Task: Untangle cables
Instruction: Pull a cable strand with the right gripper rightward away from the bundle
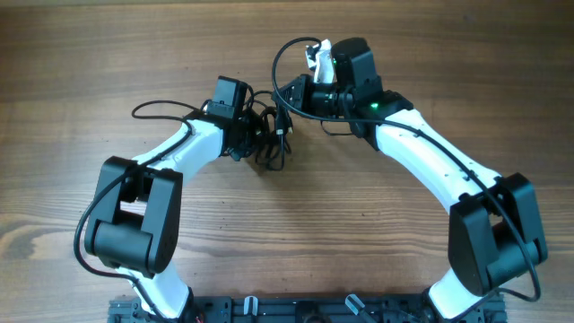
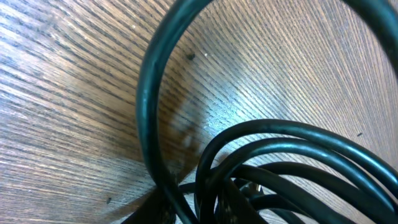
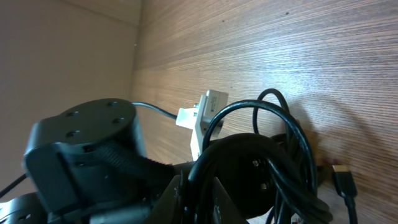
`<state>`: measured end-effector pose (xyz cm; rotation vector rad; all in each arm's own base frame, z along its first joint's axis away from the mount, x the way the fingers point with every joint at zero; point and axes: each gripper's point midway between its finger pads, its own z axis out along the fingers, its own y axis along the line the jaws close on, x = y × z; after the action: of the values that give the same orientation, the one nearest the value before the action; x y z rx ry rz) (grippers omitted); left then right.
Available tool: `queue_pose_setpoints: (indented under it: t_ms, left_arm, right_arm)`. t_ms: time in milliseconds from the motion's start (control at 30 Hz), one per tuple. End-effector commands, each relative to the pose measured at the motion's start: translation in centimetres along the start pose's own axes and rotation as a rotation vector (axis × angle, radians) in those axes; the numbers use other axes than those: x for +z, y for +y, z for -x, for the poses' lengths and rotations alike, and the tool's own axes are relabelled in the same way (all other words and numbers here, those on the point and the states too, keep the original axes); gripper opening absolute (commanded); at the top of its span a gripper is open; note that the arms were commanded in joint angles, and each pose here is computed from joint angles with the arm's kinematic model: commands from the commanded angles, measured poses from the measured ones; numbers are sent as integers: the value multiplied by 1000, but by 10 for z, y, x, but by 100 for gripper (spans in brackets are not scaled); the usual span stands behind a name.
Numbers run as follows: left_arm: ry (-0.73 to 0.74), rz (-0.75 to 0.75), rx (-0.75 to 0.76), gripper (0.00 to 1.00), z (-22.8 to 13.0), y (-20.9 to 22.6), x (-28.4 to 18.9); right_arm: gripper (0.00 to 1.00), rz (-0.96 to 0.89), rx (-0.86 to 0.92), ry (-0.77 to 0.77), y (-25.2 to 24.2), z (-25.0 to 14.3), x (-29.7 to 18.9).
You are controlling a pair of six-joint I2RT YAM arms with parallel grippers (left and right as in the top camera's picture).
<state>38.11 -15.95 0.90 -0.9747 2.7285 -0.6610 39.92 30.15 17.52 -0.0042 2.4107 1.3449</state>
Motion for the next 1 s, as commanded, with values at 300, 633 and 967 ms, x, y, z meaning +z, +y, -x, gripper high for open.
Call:
queue_pose_setpoints:
  t_ms: [300,633,967]
  left_arm:
    - [-4,116,-6,17,-3,34,12]
    - [24,-82,242,4,-8,-14,-6]
    - [-88,-229,434,28,-12,-60,-77]
  right_arm:
    - [4,-241,43,-203,-73,68,-126]
    - [4,-614,119,-100,-146,26,-157]
    - [12,-586,86,-29,-142,14,-154]
